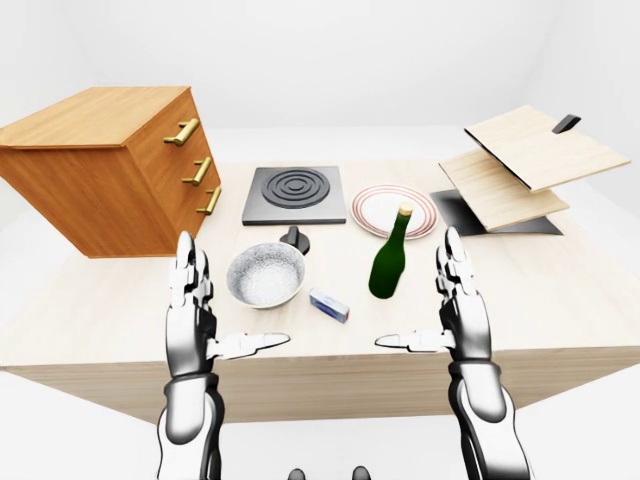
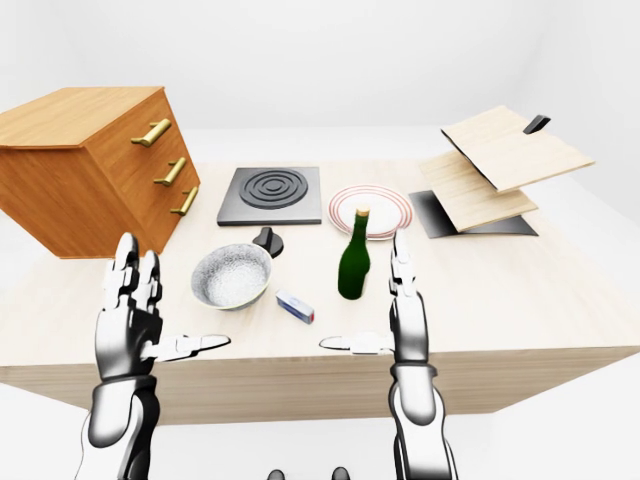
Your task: Put the bowl on the top of the cabinet.
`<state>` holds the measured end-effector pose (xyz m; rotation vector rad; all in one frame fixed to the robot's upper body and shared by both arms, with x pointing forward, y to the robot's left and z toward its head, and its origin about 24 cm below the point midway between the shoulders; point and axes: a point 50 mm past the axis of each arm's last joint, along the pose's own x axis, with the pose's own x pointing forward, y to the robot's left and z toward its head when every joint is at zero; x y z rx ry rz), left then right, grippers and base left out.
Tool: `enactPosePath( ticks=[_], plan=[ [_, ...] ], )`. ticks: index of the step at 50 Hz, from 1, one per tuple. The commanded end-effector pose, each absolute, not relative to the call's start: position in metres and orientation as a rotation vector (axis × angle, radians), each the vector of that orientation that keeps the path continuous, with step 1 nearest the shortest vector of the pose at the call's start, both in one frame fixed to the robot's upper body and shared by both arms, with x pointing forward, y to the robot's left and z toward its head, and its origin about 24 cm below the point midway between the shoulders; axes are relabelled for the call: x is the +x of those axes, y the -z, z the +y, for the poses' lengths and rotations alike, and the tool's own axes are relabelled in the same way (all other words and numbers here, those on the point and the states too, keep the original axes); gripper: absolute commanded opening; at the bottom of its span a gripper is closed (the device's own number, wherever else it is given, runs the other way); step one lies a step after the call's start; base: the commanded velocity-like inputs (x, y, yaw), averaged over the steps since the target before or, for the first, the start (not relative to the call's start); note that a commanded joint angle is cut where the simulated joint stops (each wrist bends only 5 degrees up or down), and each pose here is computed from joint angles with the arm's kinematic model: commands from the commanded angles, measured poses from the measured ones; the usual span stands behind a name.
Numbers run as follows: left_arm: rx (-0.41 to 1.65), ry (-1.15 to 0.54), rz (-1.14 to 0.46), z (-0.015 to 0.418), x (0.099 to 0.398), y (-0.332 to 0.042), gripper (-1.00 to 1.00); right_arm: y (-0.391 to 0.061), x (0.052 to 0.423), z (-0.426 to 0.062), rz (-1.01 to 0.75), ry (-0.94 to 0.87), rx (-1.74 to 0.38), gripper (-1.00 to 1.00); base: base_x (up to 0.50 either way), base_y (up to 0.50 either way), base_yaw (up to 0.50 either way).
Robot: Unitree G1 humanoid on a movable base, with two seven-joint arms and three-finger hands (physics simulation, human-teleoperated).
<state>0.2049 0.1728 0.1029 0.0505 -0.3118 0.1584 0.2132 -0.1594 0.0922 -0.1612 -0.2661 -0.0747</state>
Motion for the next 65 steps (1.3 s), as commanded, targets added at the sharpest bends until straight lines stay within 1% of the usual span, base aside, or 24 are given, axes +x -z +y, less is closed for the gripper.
enactPosePath(
  ticks=[1,3,4,6,11,12,14,16,18,22,25,26,32,35,38,39,42,49,50,53,65],
  plan=[
    [0.073,-0.192,-0.333,0.176,0.196,-0.109,1.00,-0.093,0.208,-0.159,-0.266,0.098,-0.198,1.00,0.00,0.50,0.00],
    [0.073,-0.192,-0.332,0.176,0.196,-0.109,1.00,-0.093,0.208,-0.159,-0.268,0.098,-0.198,1.00,0.00,0.50,0.00],
    [0.073,-0.194,-0.334,0.176,0.196,-0.109,1.00,-0.103,0.206,-0.158,-0.311,0.093,-0.196,1.00,0.00,0.50,0.00],
    [0.074,-0.194,-0.332,0.176,0.196,-0.109,1.00,-0.095,0.208,-0.159,-0.276,0.097,-0.196,1.00,0.00,0.50,0.00],
    [0.076,-0.193,-0.330,0.176,0.197,-0.108,1.00,-0.096,0.208,-0.159,-0.280,0.096,-0.198,1.00,0.00,0.50,0.00],
    [0.076,-0.193,-0.328,0.177,0.197,-0.108,1.00,-0.106,0.206,-0.157,-0.324,0.089,-0.196,1.00,0.00,0.50,0.00],
    [0.076,-0.193,-0.327,0.177,0.197,-0.108,1.00,-0.098,0.207,-0.158,-0.289,0.092,-0.197,1.00,0.00,0.50,0.00],
    [0.076,-0.192,-0.324,0.177,0.198,-0.107,1.00,-0.108,0.205,-0.157,-0.332,0.088,-0.196,1.00,0.00,0.50,0.00],
    [0.077,-0.192,-0.324,0.177,0.198,-0.107,1.00,-0.099,0.207,-0.158,-0.293,0.092,-0.197,1.00,0.00,0.50,0.00],
    [0.079,-0.190,-0.344,0.176,0.198,-0.111,1.00,-0.097,0.208,-0.158,-0.287,0.092,-0.197,1.00,0.00,0.50,0.00],
    [0.080,-0.188,-0.336,0.176,0.199,-0.109,1.00,-0.097,0.208,-0.158,-0.286,0.091,-0.196,1.00,0.00,0.50,0.00],
    [0.080,-0.188,-0.338,0.176,0.198,-0.110,1.00,-0.104,0.206,-0.157,-0.316,0.086,-0.193,1.00,0.00,0.50,0.00],
    [0.081,-0.187,-0.330,0.175,0.199,-0.108,1.00,-0.096,0.208,-0.158,-0.280,0.089,-0.193,1.00,0.00,0.50,0.00],
    [0.081,-0.188,-0.327,0.176,0.199,-0.107,1.00,-0.103,0.207,-0.158,-0.309,0.085,-0.190,1.00,0.00,0.50,0.00],
    [0.081,-0.186,-0.325,0.175,0.199,-0.107,1.00,-0.096,0.207,-0.158,-0.282,0.087,-0.191,1.00,0.00,0.50,0.00],
    [0.081,-0.187,-0.326,0.175,0.199,-0.107,1.00,-0.103,0.206,-0.158,-0.311,0.085,-0.190,1.00,0.00,0.50,0.00],
    [0.081,-0.186,-0.329,0.175,0.198,-0.108,1.00,-0.096,0.207,-0.158,-0.279,0.087,-0.190,1.00,0.00,0.50,0.00],
    [0.080,-0.185,-0.338,0.176,0.199,-0.110,1.00,-0.097,0.207,-0.158,-0.282,0.087,-0.190,1.00,0.00,0.50,0.00],
    [0.080,-0.186,-0.336,0.176,0.198,-0.109,1.00,-0.102,0.206,-0.157,-0.308,0.084,-0.189,1.00,0.00,0.50,0.00],
    [0.080,-0.183,-0.342,0.176,0.198,-0.111,1.00,-0.096,0.207,-0.157,-0.280,0.085,-0.190,1.00,0.00,0.50,0.00],
    [0.080,-0.184,-0.333,0.175,0.199,-0.109,1.00,-0.099,0.207,-0.157,-0.295,0.083,-0.188,1.00,0.00,0.50,0.00]
  ],
)
